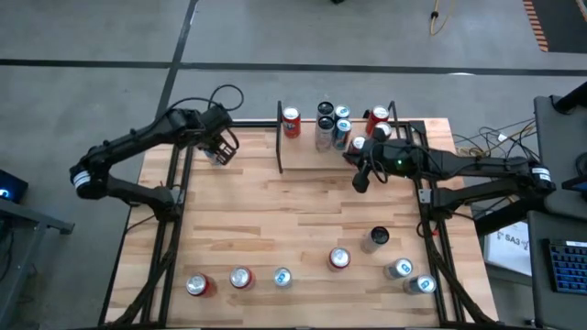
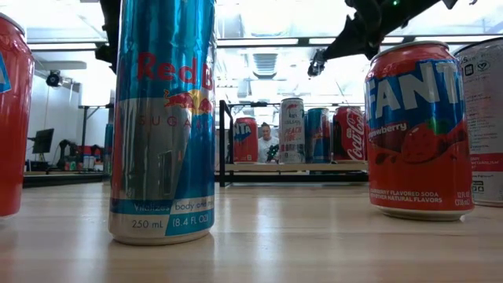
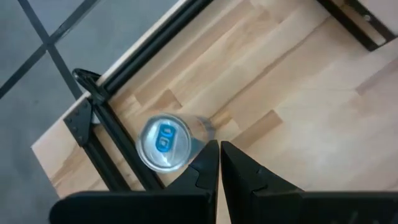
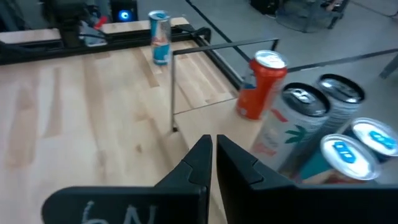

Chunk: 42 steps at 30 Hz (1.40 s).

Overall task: Place canned beverage on shelf
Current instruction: Put the orange soda can on the shelf

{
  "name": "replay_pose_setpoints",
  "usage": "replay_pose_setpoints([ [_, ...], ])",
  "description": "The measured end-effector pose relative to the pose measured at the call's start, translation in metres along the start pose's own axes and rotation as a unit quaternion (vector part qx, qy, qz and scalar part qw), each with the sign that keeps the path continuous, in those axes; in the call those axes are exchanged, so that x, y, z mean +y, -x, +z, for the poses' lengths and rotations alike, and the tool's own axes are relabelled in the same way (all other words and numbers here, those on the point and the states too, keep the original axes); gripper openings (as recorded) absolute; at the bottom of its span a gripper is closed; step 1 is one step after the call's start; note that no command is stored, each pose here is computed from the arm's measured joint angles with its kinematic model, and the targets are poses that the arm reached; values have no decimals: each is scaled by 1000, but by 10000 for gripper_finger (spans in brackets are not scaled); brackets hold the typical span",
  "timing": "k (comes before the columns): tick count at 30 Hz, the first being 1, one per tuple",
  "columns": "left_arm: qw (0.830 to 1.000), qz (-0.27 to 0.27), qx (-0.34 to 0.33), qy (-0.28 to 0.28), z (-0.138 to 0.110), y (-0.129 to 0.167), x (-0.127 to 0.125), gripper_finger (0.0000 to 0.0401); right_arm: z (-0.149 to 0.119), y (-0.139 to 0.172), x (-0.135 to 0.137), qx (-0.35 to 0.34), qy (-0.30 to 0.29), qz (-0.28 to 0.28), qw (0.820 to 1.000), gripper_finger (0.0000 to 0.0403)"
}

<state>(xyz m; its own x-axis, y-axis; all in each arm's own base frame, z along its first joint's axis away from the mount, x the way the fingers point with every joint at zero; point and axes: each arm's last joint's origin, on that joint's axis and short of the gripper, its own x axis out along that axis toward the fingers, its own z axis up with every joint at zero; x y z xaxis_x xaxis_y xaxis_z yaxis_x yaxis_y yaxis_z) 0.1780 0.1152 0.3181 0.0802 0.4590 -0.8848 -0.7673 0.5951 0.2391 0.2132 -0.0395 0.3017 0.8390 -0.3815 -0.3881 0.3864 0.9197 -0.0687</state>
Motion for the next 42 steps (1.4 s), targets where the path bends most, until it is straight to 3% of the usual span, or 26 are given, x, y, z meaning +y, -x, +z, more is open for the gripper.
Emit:
replay_pose_setpoints([
  [11, 998, -46, -39, -14, -21, 23, -24, 0, 0, 15, 43, -8, -18, 93, 996, 12],
  [17, 993, -85, -76, -39, -34, 39, -47, 0, -1, 24, 70, -22, -33, 108, 993, 12],
  [20, 987, -105, -110, -55, -38, 48, -61, 0, -4, 23, 87, -11, -23, 124, 992, 12],
  [24, 978, -95, -168, -76, -47, 59, -76, 0, -2, 18, 107, 5, -13, 140, 990, 12],
  [34, 962, -107, -229, -101, -76, 80, -101, 0, 12, 13, 150, 146, 49, 142, 978, 12],
  [38, 958, -111, -243, -110, -82, 85, -105, 0, 15, 12, 166, 216, 60, 158, 962, 12],
  [42, 955, -106, -255, -104, -84, 87, -106, 0, 10, 9, 183, 292, 69, 204, 932, 12],
])
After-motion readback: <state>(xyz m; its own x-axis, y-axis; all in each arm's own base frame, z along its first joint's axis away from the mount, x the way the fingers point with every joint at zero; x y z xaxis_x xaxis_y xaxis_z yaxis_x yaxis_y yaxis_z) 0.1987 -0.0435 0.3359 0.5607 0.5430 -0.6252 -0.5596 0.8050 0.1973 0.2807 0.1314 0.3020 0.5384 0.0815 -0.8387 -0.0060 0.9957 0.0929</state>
